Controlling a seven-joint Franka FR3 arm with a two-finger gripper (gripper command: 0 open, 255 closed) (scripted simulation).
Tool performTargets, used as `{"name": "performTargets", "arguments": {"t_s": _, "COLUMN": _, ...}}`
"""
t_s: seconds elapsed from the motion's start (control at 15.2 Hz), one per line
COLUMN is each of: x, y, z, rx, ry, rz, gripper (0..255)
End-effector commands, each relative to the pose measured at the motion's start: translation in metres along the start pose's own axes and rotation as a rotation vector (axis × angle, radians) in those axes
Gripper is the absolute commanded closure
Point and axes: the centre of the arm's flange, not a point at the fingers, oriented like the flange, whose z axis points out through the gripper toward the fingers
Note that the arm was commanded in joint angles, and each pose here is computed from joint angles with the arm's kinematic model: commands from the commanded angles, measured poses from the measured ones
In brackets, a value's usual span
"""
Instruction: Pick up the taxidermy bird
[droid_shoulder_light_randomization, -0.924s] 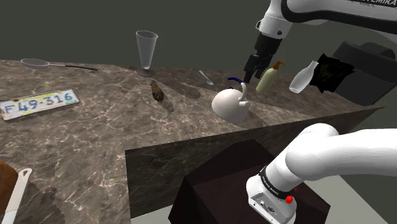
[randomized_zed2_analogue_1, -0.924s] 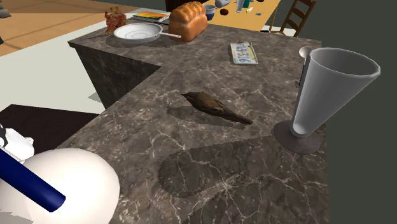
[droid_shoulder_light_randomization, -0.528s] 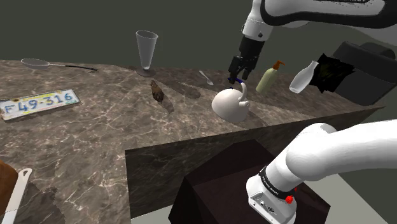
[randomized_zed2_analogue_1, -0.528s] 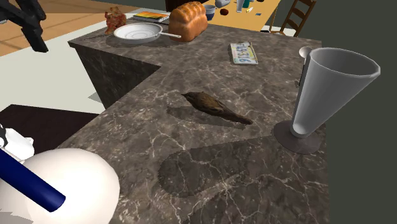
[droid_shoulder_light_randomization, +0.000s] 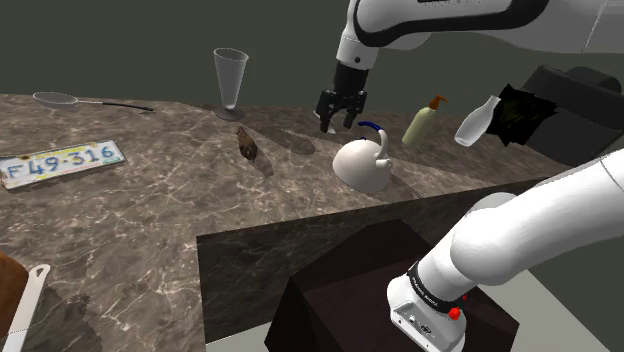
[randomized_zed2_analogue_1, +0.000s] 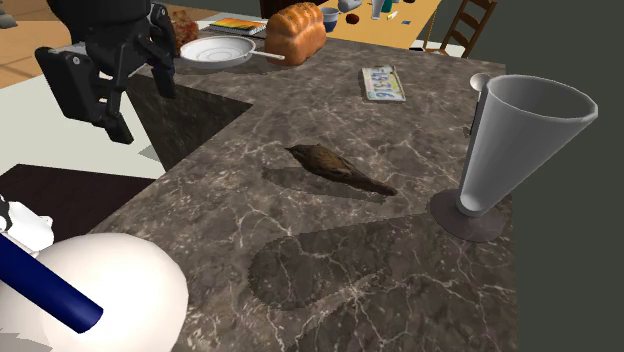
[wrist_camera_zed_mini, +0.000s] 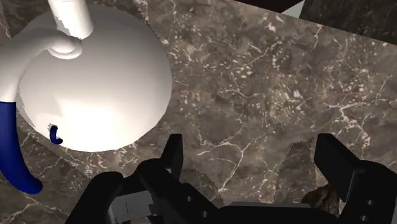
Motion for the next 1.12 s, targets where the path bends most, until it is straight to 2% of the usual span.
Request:
{"name": "performTargets", "arguments": {"t_s": 0.0, "x": 0.025, "y": -0.016, "z": 0.012, "rx": 0.01, "ry": -0.006, "rz": 0.019, "gripper": 0}}
{"name": "performTargets", "arguments": {"t_s": 1.06, "x": 0.202, "y": -0.099, "z": 0.09, "rx": 0.085, "ry": -0.051, "rz": 0.159, "gripper": 0}}
